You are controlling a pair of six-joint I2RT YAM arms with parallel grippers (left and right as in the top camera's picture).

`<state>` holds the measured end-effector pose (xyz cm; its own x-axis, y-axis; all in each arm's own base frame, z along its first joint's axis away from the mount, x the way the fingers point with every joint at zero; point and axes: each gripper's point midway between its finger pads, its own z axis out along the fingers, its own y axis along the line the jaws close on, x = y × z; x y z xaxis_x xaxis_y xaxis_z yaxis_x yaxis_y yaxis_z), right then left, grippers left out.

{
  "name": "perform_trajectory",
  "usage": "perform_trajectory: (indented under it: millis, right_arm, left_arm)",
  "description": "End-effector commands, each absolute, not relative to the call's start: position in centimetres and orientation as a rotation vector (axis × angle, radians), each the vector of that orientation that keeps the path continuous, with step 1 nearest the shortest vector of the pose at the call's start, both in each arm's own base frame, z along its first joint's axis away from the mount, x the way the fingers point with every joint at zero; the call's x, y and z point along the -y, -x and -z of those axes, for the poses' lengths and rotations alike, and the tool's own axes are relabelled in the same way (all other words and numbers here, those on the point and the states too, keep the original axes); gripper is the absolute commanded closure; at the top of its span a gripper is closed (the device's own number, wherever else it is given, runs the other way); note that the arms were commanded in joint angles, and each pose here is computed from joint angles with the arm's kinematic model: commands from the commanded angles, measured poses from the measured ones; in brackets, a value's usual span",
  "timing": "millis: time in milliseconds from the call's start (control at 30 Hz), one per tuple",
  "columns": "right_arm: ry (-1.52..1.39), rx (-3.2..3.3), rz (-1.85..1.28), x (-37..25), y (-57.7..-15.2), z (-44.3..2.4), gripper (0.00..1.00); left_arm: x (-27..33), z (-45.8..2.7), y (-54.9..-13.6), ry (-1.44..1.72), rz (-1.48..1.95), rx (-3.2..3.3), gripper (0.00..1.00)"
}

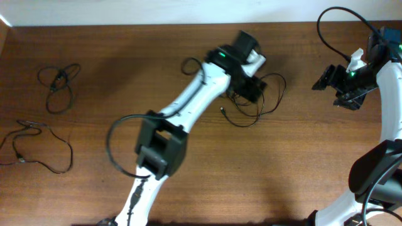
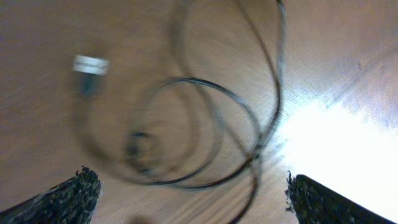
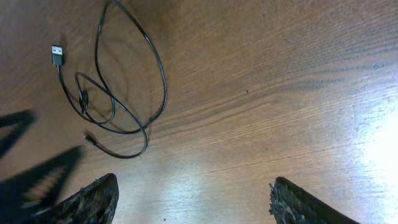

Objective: Untangle cables

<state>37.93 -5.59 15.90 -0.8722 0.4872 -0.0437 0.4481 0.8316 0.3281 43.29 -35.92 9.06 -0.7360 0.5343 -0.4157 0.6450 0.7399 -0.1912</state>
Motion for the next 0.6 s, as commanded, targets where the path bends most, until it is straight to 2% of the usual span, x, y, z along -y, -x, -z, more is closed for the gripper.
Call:
perform_trajectory:
  millis: [0, 133, 400, 433, 467, 500, 567]
  right_arm:
    - [-0.702, -2.892, -0.489, 5.1, -37.8, -16.1, 0.21]
    - [-0.701, -2.899, -0.490, 5.0, -37.6, -16.1, 0.21]
    - [-0.702, -2.901, -0.490, 5.0, -37.6, -16.1, 0.21]
    - [-0.697, -2.904, -0.490, 5.0, -37.5, -16.1, 0.21]
    - [-0.676, -2.907, -0.489, 5.0, -37.5, -16.1, 0.21]
    - [-0.675, -2.907, -0.489, 5.0, -37.5, -16.1, 0.21]
    - [-0.675, -2.907, -0.489, 5.0, -37.5, -16.1, 0.21]
  left_arm:
    - [39.1, -6.0, -41.8, -1.030, 0.372, -2.568, 0.01]
    - [39.8, -2.3, -41.4, -1.069, 0.196, -2.566, 0.01]
    - [40.6, -0.9, -43.6, -1.019, 0.137, -2.491, 0.01]
    - [40.7, -0.6, -43.7, -1.019, 0.139, -2.489, 0.07]
    - [40.7, -0.3, -43.6, -1.023, 0.140, -2.495, 0.26]
    - [40.6, 0.2, -43.5, -1.026, 0.135, -2.502, 0.34]
    - [40.5, 0.9, -43.4, -1.032, 0.128, -2.515, 0.44]
